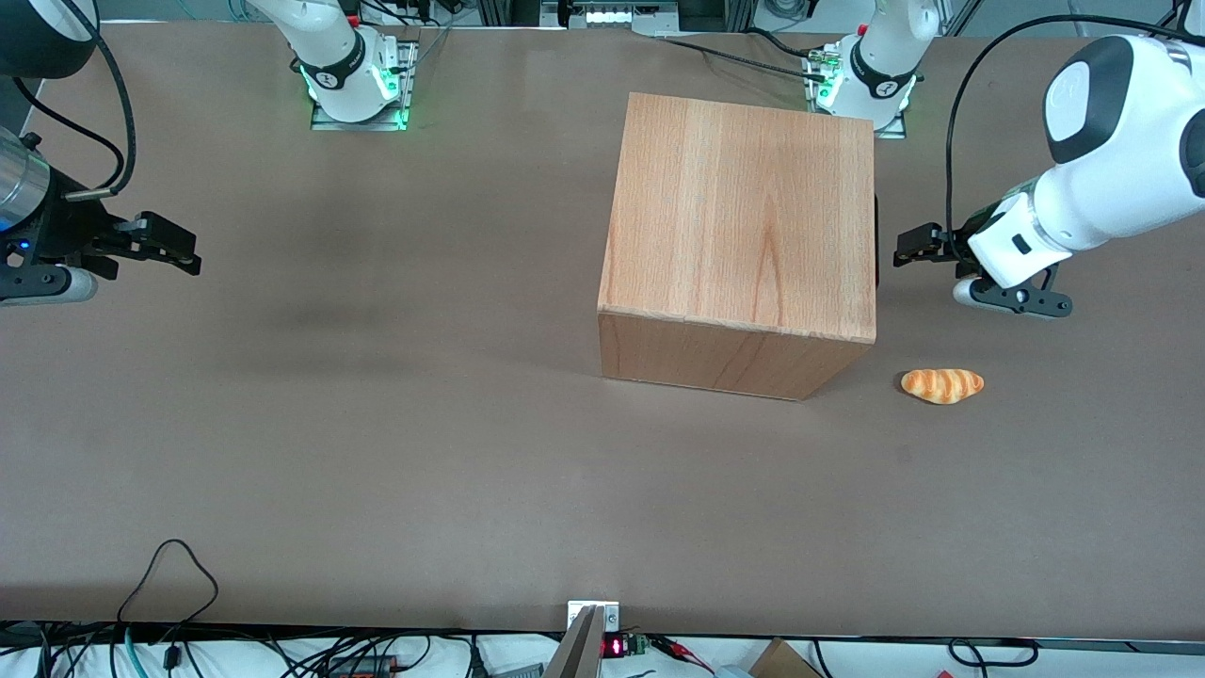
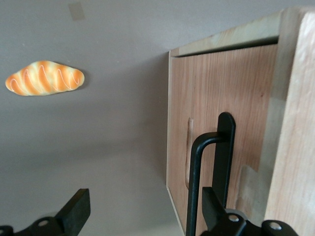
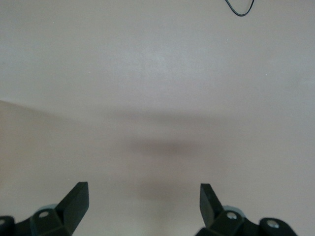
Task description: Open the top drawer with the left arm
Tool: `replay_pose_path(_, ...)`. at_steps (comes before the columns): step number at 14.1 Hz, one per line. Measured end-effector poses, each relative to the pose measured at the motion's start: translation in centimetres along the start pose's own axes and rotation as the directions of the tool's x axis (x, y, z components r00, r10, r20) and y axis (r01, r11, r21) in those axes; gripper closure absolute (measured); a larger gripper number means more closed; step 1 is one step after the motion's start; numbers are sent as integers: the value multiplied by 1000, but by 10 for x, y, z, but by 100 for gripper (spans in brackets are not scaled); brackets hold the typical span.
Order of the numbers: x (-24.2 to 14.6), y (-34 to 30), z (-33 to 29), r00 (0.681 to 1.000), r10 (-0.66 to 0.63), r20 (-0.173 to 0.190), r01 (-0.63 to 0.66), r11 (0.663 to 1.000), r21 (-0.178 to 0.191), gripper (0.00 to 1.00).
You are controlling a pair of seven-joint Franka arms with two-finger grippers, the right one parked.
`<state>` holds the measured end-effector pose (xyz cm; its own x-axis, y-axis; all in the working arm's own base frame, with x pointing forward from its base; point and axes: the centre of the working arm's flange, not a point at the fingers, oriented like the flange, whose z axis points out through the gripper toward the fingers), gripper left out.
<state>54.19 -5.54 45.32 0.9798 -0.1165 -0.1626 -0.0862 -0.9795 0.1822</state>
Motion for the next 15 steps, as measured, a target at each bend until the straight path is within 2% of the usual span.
replay_pose_path(3, -2, 3, 12, 1000, -1, 17, 1, 1000, -16, 0)
replay_pose_path(10, -7, 2, 30, 999, -5, 50, 6, 1000, -17, 0)
replay_pose_path(15, -9, 1, 36, 998, -7, 60, 8, 1000, -17, 0)
